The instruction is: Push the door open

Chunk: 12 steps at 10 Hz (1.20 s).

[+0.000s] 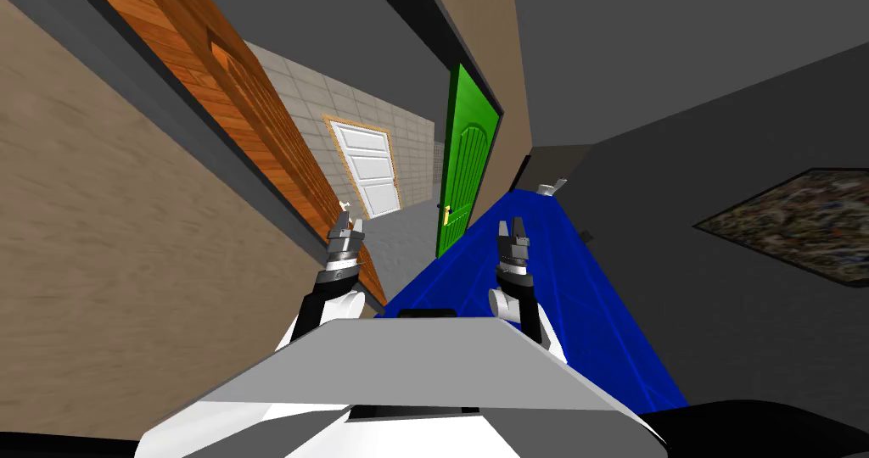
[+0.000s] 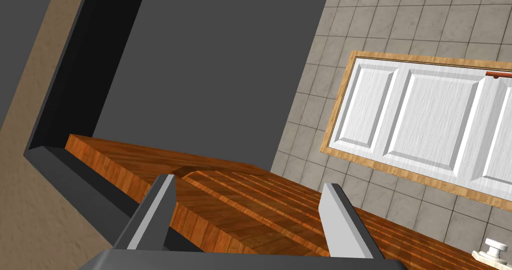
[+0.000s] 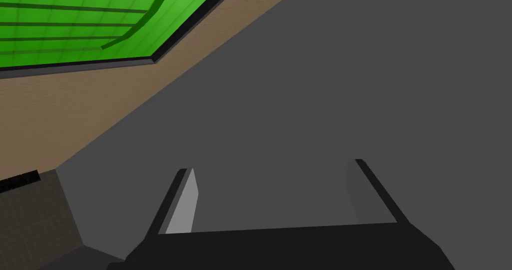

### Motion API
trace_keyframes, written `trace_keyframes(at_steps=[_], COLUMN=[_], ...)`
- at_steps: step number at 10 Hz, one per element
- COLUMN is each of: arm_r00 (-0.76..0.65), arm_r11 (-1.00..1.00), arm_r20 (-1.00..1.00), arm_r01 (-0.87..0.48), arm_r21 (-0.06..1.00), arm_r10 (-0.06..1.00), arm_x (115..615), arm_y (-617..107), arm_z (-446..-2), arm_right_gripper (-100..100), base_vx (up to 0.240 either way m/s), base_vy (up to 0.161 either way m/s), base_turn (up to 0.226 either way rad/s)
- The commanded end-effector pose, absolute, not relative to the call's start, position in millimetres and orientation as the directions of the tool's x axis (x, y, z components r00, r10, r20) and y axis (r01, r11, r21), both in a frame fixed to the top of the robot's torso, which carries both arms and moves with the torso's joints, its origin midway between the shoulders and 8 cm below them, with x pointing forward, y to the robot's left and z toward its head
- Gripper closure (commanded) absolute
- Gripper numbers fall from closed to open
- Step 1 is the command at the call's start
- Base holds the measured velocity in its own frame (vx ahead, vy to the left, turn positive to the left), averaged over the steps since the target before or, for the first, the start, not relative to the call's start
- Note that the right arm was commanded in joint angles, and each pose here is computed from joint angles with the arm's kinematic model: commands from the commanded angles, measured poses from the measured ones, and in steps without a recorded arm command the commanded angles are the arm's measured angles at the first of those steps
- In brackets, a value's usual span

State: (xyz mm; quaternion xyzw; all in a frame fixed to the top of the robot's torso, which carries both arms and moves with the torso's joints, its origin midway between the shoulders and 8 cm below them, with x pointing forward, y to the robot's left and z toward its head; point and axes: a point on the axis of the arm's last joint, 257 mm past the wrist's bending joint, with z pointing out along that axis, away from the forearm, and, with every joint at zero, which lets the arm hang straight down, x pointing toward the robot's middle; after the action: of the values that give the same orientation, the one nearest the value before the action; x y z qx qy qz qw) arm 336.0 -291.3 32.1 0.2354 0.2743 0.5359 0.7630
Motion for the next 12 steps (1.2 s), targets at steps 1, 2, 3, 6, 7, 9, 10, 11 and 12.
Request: trace_keyframes(at_steps=[1, 2, 3, 6, 7, 9, 10, 11, 12], arm_r00=[0.239, 0.22, 0.195, 0.121, 0.086, 0.03, -0.009, -0.028, -0.069], arm_r11=[0.29, 0.277, 0.261, 0.213, 0.191, 0.158, 0.136, 0.125, 0.103], arm_r20=[-0.171, -0.173, -0.175, -0.177, -0.176, -0.174, -0.17, -0.168, -0.163], arm_r01=[-0.679, -0.673, -0.665, -0.635, -0.618, -0.589, -0.565, -0.553, -0.525], arm_r21=[0.675, 0.686, 0.7, 0.743, 0.762, 0.793, 0.814, 0.824, 0.845], arm_r10=[0.956, 0.96, 0.965, 0.977, 0.981, 0.984, 0.985, 0.985, 0.984], arm_x=[343.5, 347.2, 351.9, 364.3, 369.5, 376.5, 380.7, 382.5, 385.7], arm_y=[-282.5, -277.9, -271.6, -252.4, -242.9, -227.4, -216.0, -210.2, -197.9], arm_z=[21.8, 16.3, 8.9, -13.6, -24.7, -42.7, -56.0, -62.7, -77.1], arm_right_gripper=[-100, -100, -100, -100, -100, -100, -100, -100, -100], base_vx=[0.109, 0.231, 0.215, 0.173, 0.157, 0.131, 0.203, 0.179, 0.153], base_vy=[-0.181, -0.069, -0.06, -0.081, -0.131, -0.13, -0.128, -0.13, -0.175], base_turn=[0.077, 0.036, 0.03, 0.05, 0.044, 0.057, 0.063, 0.051, 0.067])
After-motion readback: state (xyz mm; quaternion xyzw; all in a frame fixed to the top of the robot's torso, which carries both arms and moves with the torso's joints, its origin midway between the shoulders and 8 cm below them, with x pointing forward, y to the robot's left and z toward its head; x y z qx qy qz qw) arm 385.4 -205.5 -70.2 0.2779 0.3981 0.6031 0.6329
